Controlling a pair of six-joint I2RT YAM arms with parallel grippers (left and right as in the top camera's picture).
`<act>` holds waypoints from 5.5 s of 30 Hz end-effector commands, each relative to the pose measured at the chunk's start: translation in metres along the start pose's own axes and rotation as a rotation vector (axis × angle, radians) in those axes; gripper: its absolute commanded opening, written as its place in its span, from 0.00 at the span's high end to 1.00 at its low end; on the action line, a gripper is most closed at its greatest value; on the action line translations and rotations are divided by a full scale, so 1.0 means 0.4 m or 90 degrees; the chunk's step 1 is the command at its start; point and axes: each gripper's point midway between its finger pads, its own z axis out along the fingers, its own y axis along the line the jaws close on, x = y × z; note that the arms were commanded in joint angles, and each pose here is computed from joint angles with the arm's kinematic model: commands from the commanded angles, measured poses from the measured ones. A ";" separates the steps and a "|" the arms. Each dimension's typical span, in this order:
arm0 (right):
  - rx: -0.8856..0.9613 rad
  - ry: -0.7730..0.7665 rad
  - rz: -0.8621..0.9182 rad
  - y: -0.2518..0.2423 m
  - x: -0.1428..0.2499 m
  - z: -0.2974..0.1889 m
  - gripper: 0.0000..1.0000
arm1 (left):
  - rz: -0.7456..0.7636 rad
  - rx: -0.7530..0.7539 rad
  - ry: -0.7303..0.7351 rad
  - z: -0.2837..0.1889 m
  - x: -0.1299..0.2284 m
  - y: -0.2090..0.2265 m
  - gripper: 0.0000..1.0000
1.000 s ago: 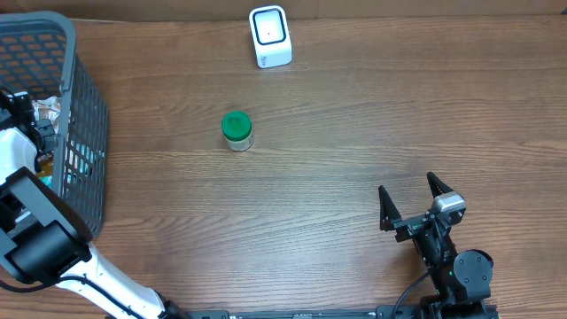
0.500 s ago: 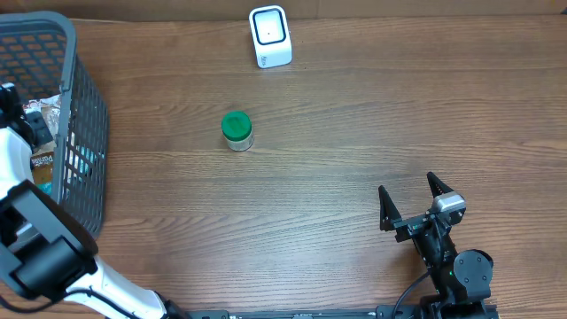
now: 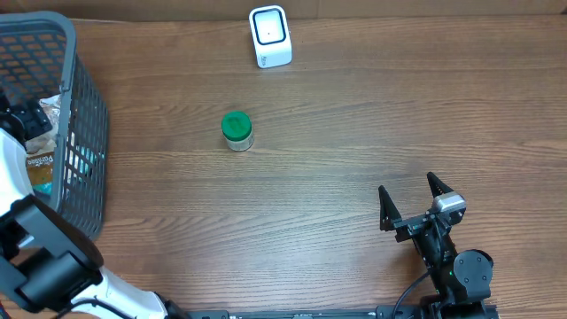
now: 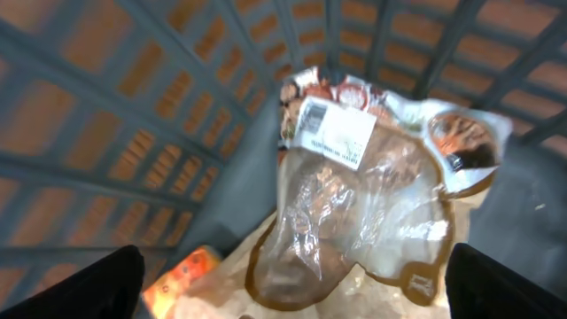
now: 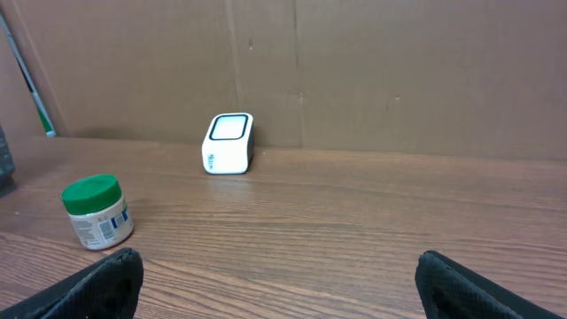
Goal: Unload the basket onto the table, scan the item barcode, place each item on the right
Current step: 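Reach into the basket and grasp the clear mushroom bag with left gripper, then lift the mushroom bag out of the basket toward the scanner, then hold the bag near the scanner and drop it on the table, then move the left gripper back into the basket toward the green packet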
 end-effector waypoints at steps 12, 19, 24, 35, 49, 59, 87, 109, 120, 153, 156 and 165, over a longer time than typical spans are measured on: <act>0.004 -0.002 -0.002 -0.004 0.005 0.000 0.00 | 0.030 0.083 0.090 0.236 0.164 -0.063 0.01; 0.004 -0.002 -0.002 -0.004 0.005 0.000 0.00 | 0.029 0.109 0.098 0.246 0.178 -0.084 0.67; 0.004 -0.002 -0.002 -0.004 0.005 0.000 0.00 | 0.029 0.111 0.108 0.245 0.187 -0.086 0.78; 0.004 -0.002 -0.002 -0.004 0.005 0.000 0.00 | 0.031 0.110 0.074 0.198 0.134 -0.087 0.96; 0.004 -0.002 -0.002 -0.004 0.005 0.000 0.00 | -0.071 0.088 -0.110 -0.116 -0.110 -0.027 0.96; 0.004 -0.002 -0.002 -0.004 0.005 0.000 0.00 | -0.217 0.126 -0.241 -0.399 -0.216 0.002 0.96; 0.004 -0.002 -0.002 -0.004 0.005 0.000 0.00 | -0.134 0.616 0.056 -0.864 0.096 -0.524 0.96; 0.004 -0.002 -0.002 -0.004 0.005 0.000 0.00 | 0.246 0.387 0.222 -0.627 0.566 -1.078 0.96; 0.004 -0.002 -0.002 -0.004 0.005 0.000 0.00 | 0.145 0.323 0.292 -0.475 0.663 -1.150 0.93; 0.004 -0.002 -0.002 -0.004 0.005 0.000 0.00 | 0.081 0.426 -0.179 -0.986 -0.014 -0.778 0.00; 0.004 -0.002 -0.002 -0.004 0.005 0.000 0.00 | 0.010 0.371 -0.212 -0.978 -0.079 -0.629 0.00; 0.004 -0.002 -0.002 -0.004 0.005 0.000 0.00 | -0.210 0.160 -0.205 -0.848 -0.154 -0.221 0.00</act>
